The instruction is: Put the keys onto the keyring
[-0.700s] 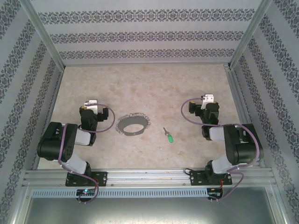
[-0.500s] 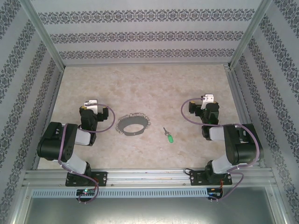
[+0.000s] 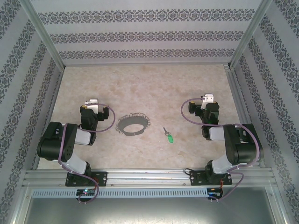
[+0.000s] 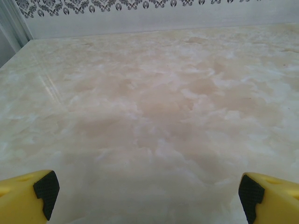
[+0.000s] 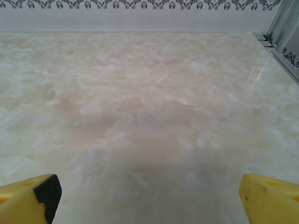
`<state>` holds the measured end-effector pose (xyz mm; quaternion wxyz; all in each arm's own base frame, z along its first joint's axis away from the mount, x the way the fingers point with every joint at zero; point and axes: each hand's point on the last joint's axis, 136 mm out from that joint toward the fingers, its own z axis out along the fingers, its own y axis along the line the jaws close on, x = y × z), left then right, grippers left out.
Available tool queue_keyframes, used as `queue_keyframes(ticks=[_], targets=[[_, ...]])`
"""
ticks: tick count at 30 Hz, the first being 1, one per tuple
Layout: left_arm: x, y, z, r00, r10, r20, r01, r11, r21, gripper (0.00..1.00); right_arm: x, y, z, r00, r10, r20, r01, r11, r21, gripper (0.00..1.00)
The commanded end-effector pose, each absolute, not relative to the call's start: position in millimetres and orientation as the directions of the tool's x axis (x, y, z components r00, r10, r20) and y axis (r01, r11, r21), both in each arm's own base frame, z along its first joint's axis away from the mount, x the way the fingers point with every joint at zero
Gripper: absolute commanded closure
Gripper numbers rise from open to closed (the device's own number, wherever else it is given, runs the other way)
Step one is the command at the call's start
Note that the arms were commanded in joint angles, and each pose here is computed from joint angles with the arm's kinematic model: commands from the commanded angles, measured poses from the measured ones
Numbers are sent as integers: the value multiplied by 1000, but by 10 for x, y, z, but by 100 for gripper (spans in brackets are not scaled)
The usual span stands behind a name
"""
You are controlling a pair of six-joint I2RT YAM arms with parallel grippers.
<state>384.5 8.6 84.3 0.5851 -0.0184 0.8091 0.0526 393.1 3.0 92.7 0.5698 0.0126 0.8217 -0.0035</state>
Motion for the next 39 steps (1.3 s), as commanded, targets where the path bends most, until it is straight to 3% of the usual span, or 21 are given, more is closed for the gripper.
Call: queue_keyframes(ticks=[1,10,15,19,21,24,28,34,39], targets=[[3896,63,987,-289,39,-957,-76,995,64,0,3984,6,1073,-312,31,-949,24,999,24,2],[3890,76,1222,-313,39,-949,-83,994,68,0,3937,97,1484,-365,24,-931,-8,1000,29,2],[3919,100,1509,-319,-6,-948,-111,993,31,0,3957,418,1737,-428,211,-879,-110,953,282,2],[3926,-29,1792,-319,-107,-942,-95,992,-81,0,3991,459,1713,-498,436,-749,3,865,502,2],[3922,-81,1892,-331,-165,-929,-107,985,-137,0,3968,666,1716,-538,455,-710,-81,810,581,2],[3918,-282,1963,-375,-232,-898,-76,973,-220,0,3874,1022,1647,-607,429,-669,-174,749,639,6],[3891,-683,2078,-392,-250,-885,-13,964,-267,0,3490,1705,1397,-723,220,-655,-318,737,597,19],[3694,-1255,2045,-437,-256,-862,84,943,-323,0,2867,2275,900,-792,57,-608,-372,744,555,28],[3503,-1316,1996,-473,-331,-817,60,912,-405,0,2583,2518,681,-801,7,-599,-378,769,515,32]])
